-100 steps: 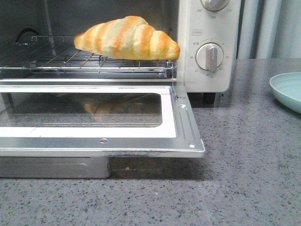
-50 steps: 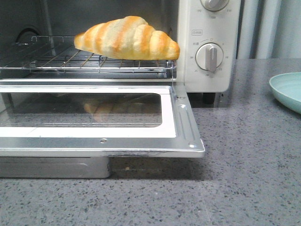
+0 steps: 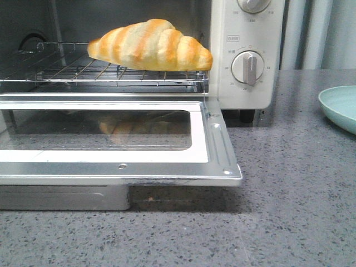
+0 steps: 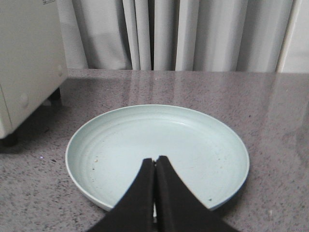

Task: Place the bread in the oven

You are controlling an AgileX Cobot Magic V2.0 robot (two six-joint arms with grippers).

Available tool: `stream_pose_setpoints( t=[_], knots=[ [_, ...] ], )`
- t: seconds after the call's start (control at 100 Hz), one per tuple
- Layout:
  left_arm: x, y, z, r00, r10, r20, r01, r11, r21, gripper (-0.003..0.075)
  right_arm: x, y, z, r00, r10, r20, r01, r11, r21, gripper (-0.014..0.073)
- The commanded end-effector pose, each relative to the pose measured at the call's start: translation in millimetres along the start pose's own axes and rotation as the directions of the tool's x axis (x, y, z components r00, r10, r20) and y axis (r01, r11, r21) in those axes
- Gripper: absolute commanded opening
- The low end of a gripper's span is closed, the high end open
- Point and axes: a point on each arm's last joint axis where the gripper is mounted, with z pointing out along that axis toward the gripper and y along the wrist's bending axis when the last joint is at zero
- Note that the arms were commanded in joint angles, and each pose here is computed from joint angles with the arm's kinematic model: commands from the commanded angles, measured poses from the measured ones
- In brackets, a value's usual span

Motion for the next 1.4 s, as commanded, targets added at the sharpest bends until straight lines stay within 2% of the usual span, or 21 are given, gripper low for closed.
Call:
stream_pose_setpoints(
  t=[0.0, 0.22, 0.41, 0.51, 0.62, 0.9, 1.04, 1.39],
  knots=[
    [-14, -1, -6, 0.994, -0.013, 0.109, 0.014, 1.000, -0.008, -0.0021, -10, 0, -1, 0.988, -0.069, 0.137, 0.068, 0.998, 0.013, -0.0070],
    [-14, -1, -6, 0.994, -0.013, 0.109, 0.014, 1.000, -0.008, -0.0021, 13, 0, 2, 0.990, -0.075, 0.119, 0.069, 0.996, 0.055, -0.0070],
    [-14, -1, -6, 0.994, -0.013, 0.109, 0.014, 1.000, -0.008, -0.0021, 17, -1, 3, 0.994, -0.074, 0.081, 0.069, 0.996, 0.065, -0.0070],
    [-14, -1, -6, 0.994, -0.013, 0.109, 0.014, 1.000, -0.008, -0.0021, 17, -1, 3, 0.996, -0.044, 0.078, 0.039, 0.997, 0.061, -0.0070],
    [-14, -1, -6, 0.994, -0.013, 0.109, 0.014, 1.000, -0.008, -0.0021, 23, 0, 3, 1.000, 0.014, 0.020, -0.015, 0.999, 0.052, -0.0070],
    [-14, -1, -6, 0.994, -0.013, 0.109, 0.014, 1.000, -0.008, -0.0021, 31, 0, 3, 0.996, 0.046, -0.072, -0.042, 0.998, 0.054, -0.0070],
    [-14, -1, -6, 0.994, -0.013, 0.109, 0.014, 1.000, -0.008, -0.0021, 35, 0, 2, 0.994, 0.006, -0.112, -0.001, 0.999, 0.042, -0.0070],
    [-14, -1, -6, 0.994, -0.013, 0.109, 0.014, 1.000, -0.008, -0.0021, 41, 0, 1, 0.985, 0.006, -0.171, 0.001, 0.999, 0.041, -0.0070]
  ],
)
